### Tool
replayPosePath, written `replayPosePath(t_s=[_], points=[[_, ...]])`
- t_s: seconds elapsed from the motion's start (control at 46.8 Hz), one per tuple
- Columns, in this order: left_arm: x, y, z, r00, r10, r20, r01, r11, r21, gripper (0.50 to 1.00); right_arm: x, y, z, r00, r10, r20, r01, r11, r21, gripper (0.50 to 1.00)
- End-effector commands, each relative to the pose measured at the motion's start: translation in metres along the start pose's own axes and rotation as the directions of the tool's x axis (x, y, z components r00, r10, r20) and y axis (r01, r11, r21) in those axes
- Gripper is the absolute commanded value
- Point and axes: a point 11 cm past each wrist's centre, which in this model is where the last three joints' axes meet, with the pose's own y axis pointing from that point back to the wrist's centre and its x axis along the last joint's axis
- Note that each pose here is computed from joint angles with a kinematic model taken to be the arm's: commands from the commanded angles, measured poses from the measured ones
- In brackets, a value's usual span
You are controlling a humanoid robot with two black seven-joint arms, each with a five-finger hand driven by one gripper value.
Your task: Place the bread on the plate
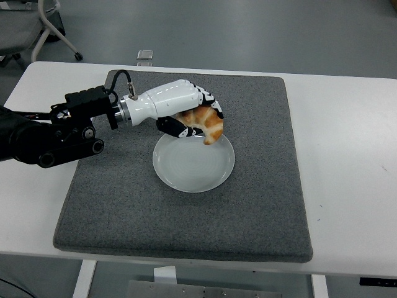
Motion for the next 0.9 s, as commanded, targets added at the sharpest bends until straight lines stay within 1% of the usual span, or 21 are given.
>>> replayPosePath(t_s=[0.0, 0.128, 0.278, 0.385, 0.491, 0.641, 0.876], points=[[-0.016, -0.002, 0.0, 1.0, 0.003, 0.001, -0.003, 1.0, 0.005, 0.5, 0.0, 0.0, 0.0, 1.0, 0.0, 0.0, 0.0, 1.0, 0.0, 0.93], [-0.032, 0.001, -0.001, 1.0, -0.003, -0.022, 0.003, 1.0, 0.02, 0.5, 0.0, 0.0, 0.0, 1.0, 0.0, 0.0, 0.0, 1.0, 0.0, 0.93], [-0.042, -0.001, 0.003, 0.999, -0.007, -0.046, 0.008, 1.0, 0.018, 0.5, 0.0, 0.0, 0.0, 1.0, 0.0, 0.0, 0.0, 1.0, 0.0, 0.93], [-0.05, 0.004, -0.002, 0.998, -0.013, -0.056, 0.016, 0.999, 0.041, 0.5, 0.0, 0.0, 0.0, 1.0, 0.0, 0.0, 0.0, 1.0, 0.0, 0.93], [-0.055, 0.009, -0.006, 0.998, -0.015, -0.063, 0.019, 0.998, 0.061, 0.5, 0.0, 0.0, 0.0, 1.0, 0.0, 0.0, 0.0, 1.0, 0.0, 0.93], [-0.063, 0.007, -0.003, 0.997, -0.016, -0.081, 0.021, 0.998, 0.06, 0.5, 0.0, 0.0, 0.0, 1.0, 0.0, 0.0, 0.0, 1.0, 0.0, 0.93], [-0.069, 0.012, -0.005, 0.996, 0.004, -0.087, 0.003, 0.997, 0.081, 0.5, 0.0, 0.0, 0.001, 1.0, 0.0, 0.001, 0.0, 1.0, -0.002, 0.93]])
